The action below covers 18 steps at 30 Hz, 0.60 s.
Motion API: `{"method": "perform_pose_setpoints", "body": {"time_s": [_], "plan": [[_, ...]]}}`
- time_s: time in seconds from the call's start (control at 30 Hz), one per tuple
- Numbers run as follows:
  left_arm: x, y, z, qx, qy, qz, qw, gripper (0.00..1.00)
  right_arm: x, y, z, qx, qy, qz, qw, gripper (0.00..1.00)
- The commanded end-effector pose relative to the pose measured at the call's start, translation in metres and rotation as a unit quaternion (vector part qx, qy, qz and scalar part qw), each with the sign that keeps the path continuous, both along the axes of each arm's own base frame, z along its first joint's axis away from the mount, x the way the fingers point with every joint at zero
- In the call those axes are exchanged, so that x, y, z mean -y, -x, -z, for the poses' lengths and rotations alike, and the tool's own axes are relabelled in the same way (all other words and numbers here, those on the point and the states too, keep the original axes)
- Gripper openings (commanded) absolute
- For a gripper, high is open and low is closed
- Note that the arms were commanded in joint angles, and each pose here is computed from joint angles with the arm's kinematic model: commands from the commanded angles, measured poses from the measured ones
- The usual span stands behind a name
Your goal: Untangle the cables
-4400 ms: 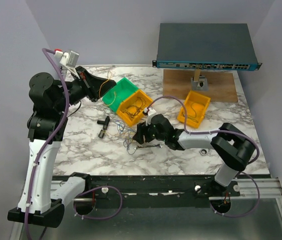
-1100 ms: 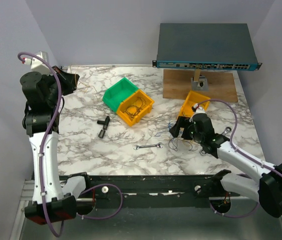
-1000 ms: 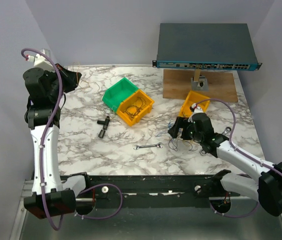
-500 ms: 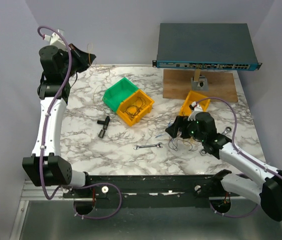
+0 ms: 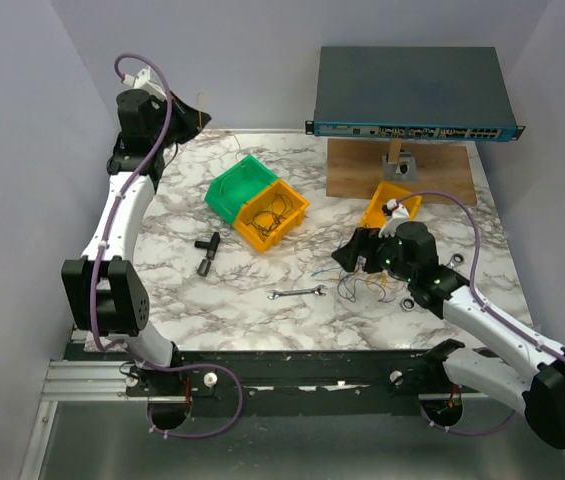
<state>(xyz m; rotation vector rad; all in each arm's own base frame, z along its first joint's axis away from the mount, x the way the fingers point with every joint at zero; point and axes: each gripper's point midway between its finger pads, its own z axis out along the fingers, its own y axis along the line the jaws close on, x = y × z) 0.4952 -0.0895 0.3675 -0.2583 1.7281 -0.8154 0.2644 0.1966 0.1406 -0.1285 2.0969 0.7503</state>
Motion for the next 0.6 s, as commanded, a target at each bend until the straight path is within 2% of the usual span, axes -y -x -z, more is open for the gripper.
{"method": "perform_pose_setpoints", "body": {"time_s": [0.0,0.1,0.17,0.23,0.33,0.57], "plan": [[0.004,-0.020,0.067,-0.043,-0.022,-0.023,0.999,0.00,0.005,0.000,-0.017,0.016,-0.004,0.012,1.000,0.92],[0.009,-0.022,0.098,-0.070,-0.038,-0.024,0.997,0.00,0.019,-0.004,-0.023,0.023,0.002,0.055,0.998,0.92],[0.010,-0.024,0.112,-0.084,-0.055,-0.027,0.995,0.00,0.037,-0.010,-0.027,0.025,0.012,0.112,0.993,0.92],[0.010,-0.024,0.133,-0.126,-0.091,-0.038,0.987,0.00,0.048,-0.011,-0.030,0.029,0.023,0.139,0.990,0.92],[0.013,-0.018,0.169,-0.192,-0.149,-0.036,0.969,0.00,0.054,-0.011,-0.038,0.039,0.024,0.153,0.987,0.92],[0.010,0.003,0.227,-0.263,-0.251,-0.056,0.930,0.00,0.052,-0.008,-0.045,0.042,0.009,0.147,0.988,0.92]]}}
